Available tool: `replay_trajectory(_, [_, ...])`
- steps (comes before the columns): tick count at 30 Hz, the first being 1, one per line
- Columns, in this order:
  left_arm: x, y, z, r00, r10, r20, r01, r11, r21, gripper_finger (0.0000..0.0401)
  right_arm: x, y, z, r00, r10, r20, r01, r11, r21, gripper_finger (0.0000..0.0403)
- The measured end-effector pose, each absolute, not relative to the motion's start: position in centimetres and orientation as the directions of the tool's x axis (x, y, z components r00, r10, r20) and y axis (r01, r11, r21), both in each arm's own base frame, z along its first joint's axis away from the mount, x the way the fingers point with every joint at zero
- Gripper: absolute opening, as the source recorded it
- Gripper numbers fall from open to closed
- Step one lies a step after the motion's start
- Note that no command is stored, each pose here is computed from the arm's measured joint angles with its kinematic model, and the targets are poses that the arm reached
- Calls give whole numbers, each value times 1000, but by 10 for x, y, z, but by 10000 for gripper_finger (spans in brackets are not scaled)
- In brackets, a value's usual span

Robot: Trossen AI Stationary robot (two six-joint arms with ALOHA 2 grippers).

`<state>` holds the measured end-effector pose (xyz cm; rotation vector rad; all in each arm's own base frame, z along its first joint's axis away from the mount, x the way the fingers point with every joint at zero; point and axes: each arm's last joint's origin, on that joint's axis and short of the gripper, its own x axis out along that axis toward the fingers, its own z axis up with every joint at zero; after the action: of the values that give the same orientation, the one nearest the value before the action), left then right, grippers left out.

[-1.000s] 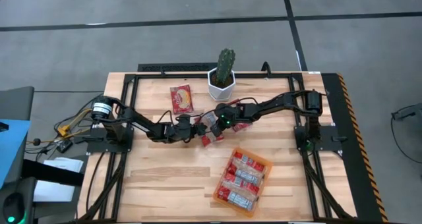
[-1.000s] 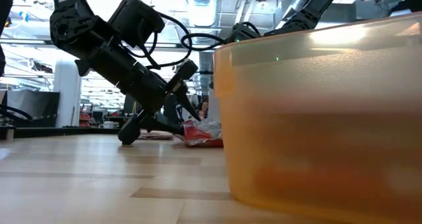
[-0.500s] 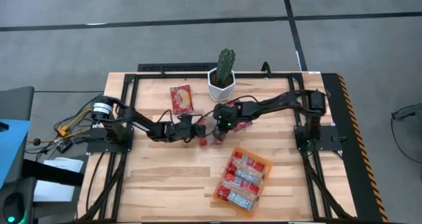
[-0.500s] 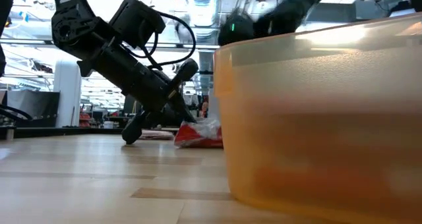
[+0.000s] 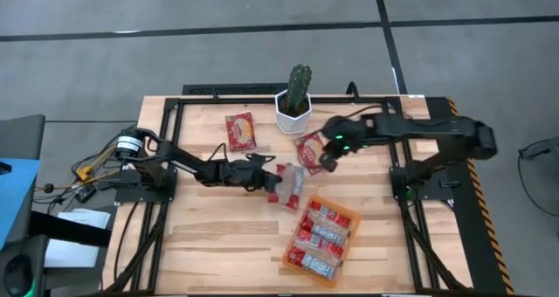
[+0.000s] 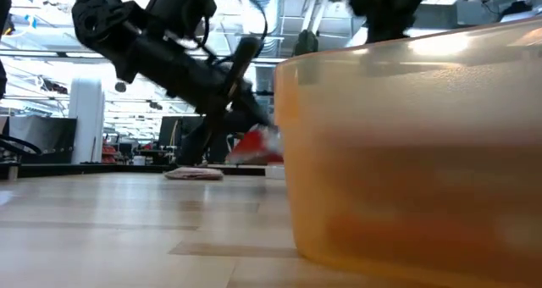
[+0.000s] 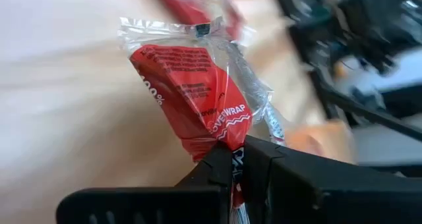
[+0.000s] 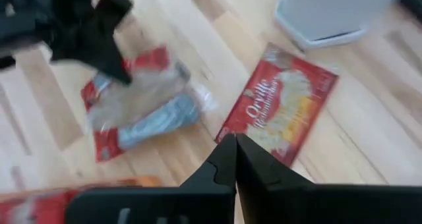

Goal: Sort popcorn bags into baskets
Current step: Put the red popcorn bag into the orange container

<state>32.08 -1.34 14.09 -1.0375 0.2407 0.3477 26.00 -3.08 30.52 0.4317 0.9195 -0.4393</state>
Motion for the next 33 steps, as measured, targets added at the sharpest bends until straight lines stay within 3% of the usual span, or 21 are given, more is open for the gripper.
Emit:
replay_trajectory(5, [336,-26,170,953,54,-298,-281,524,-804,0,214,-14,334,557,-204,-805,576,793,199,29])
replay_trajectory(12, [351,-33,226,903,32,-428,-321,712,-624,0,162,4,355,584,-218,-782,593,772,227,16])
replay_trajectory(17, [370,-43,271,909,-104,-404,-122,860,-495,0,142,11,361,622,-180,-762,574,766,288,25])
replay_trajectory(21, [391,-50,285,890,-160,-426,-4,934,-358,0,132,15,364,643,-154,-751,544,782,305,34])
replay_trajectory(28, [436,-58,295,840,-229,-492,195,973,-121,0,116,15,366,639,-137,-757,539,782,313,23])
replay_trajectory(33, [461,-62,296,807,-280,-519,324,946,-5,0,113,16,365,631,-135,-764,540,783,308,19])
